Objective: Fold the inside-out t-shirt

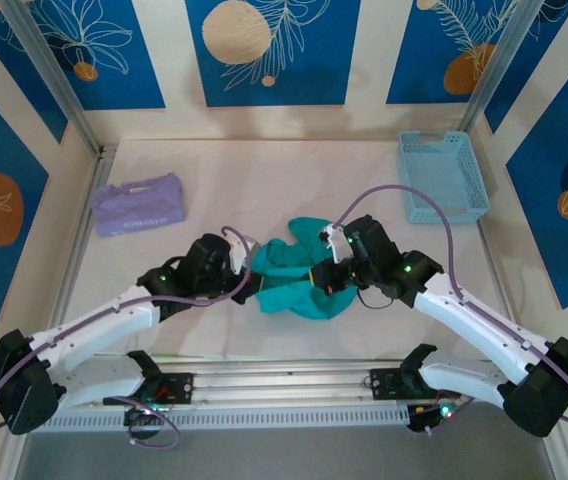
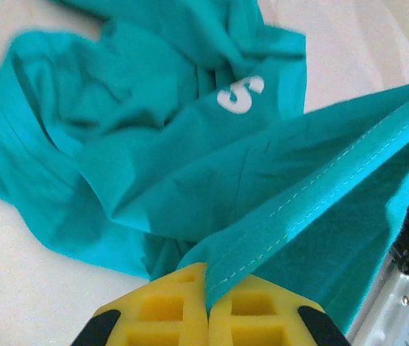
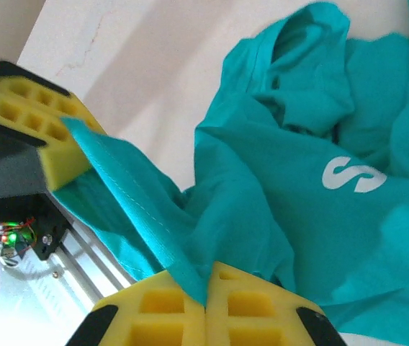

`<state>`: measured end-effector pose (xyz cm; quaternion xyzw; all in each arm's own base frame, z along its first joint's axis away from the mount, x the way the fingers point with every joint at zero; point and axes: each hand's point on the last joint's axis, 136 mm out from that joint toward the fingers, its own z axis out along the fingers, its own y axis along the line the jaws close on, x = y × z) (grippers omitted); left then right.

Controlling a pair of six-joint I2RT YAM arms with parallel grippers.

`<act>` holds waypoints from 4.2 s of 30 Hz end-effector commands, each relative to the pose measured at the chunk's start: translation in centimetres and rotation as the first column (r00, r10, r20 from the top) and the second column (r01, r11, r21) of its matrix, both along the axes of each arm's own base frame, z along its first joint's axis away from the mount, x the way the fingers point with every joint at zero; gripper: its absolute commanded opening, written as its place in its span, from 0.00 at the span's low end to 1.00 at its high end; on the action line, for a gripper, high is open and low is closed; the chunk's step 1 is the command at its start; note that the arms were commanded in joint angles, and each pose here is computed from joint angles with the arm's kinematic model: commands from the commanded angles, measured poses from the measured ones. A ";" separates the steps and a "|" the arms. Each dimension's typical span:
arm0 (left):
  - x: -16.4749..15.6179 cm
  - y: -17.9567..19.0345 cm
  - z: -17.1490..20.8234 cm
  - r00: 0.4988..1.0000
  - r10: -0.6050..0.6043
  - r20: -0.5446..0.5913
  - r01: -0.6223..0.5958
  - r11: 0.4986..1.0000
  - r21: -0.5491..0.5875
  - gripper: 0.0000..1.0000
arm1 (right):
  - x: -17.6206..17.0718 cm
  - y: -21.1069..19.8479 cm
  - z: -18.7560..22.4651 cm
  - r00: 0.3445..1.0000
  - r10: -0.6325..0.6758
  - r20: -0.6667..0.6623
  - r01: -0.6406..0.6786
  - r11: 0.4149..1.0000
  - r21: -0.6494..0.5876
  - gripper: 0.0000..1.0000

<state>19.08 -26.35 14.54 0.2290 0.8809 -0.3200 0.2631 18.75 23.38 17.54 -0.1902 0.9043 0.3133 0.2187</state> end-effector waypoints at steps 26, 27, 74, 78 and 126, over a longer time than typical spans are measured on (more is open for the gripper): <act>13.1 1.8 -5.6 0.968 0.249 -0.019 -0.240 0.949 0.205 0.77 | 15.1 -2.5 -5.9 0.953 -0.261 0.155 0.295 0.915 -0.276 0.69; 13.8 1.4 -6.3 0.970 0.244 -0.022 -0.233 0.946 0.224 0.77 | 15.5 -2.3 -7.0 0.955 -0.261 0.139 0.291 0.912 -0.290 0.69; 7.6 10.7 -2.7 0.907 0.419 0.037 -0.421 0.905 0.067 0.00 | 7.7 0.4 -4.8 0.946 -0.022 0.323 0.098 0.970 -0.222 0.59; 7.6 10.9 -1.5 0.906 0.418 0.061 -0.421 0.905 0.055 0.00 | 10.4 2.7 -7.5 0.943 0.034 0.330 0.066 0.955 -0.288 0.62; 9.5 11.6 3.3 0.882 0.434 0.183 -0.451 0.891 0.059 0.00 | 11.3 -6.7 -5.0 0.970 -0.191 0.152 0.237 0.886 -0.398 0.03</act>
